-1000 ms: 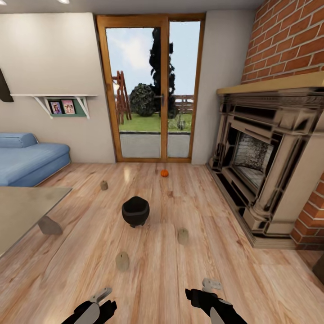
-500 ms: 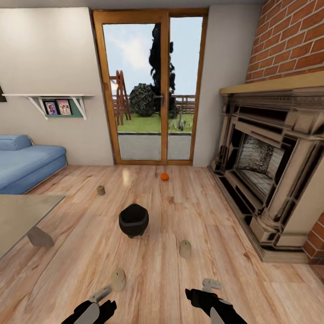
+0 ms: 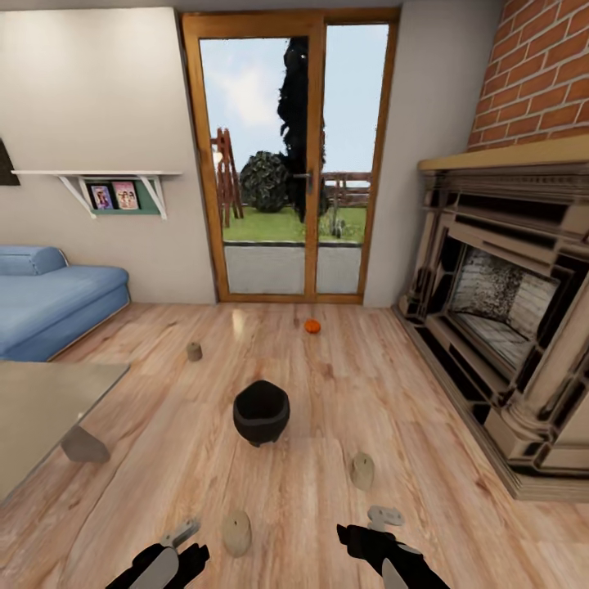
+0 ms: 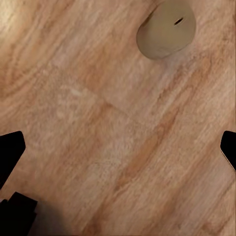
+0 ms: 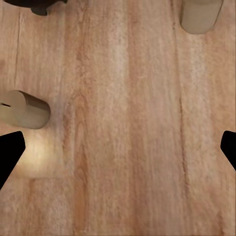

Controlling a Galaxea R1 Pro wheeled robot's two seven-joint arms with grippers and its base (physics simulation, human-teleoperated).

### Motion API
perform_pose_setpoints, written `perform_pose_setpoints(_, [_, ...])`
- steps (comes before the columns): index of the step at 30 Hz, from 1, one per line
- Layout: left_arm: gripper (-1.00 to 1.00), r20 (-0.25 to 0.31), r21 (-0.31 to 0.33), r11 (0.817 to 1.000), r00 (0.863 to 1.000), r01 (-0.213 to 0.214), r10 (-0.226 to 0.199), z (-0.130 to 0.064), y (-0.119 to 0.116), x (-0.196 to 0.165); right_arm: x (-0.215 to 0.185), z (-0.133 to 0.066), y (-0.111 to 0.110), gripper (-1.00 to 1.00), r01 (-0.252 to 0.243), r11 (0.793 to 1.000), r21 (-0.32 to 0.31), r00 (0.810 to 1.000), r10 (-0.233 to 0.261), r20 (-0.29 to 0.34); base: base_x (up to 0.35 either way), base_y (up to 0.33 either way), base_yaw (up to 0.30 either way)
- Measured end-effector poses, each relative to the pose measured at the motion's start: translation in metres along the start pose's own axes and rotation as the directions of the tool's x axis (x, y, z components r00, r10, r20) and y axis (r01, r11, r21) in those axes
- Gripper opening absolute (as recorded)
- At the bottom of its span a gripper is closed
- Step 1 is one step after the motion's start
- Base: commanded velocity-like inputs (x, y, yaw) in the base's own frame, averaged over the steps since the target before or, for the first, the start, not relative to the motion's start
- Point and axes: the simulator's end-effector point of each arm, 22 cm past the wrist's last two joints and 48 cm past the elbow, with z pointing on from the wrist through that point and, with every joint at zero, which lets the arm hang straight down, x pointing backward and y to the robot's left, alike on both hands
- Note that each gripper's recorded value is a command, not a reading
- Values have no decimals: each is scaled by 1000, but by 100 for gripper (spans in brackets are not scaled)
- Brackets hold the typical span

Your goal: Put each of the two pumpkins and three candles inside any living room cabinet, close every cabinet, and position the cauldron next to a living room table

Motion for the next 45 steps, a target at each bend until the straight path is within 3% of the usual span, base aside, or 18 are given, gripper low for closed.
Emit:
perform_pose_setpoints(22, [100,3,8,1000,1000,-9,9,0,-7,4,-1,0,-2,100,1,1000,3,1000,-1,2,296,-73,0])
perform_pose_setpoints(38, [100,5,8,1000,1000,-7,7,0,-7,3,0,0,-2,100,1,1000,3,1000,-1,1,31,-2,0])
perform_pose_setpoints(45, [100,56,15,1000,998,17,-18,-1,-9,-10,-3,0,0,100,0,1000,-3,1000,0,7,0,0,0])
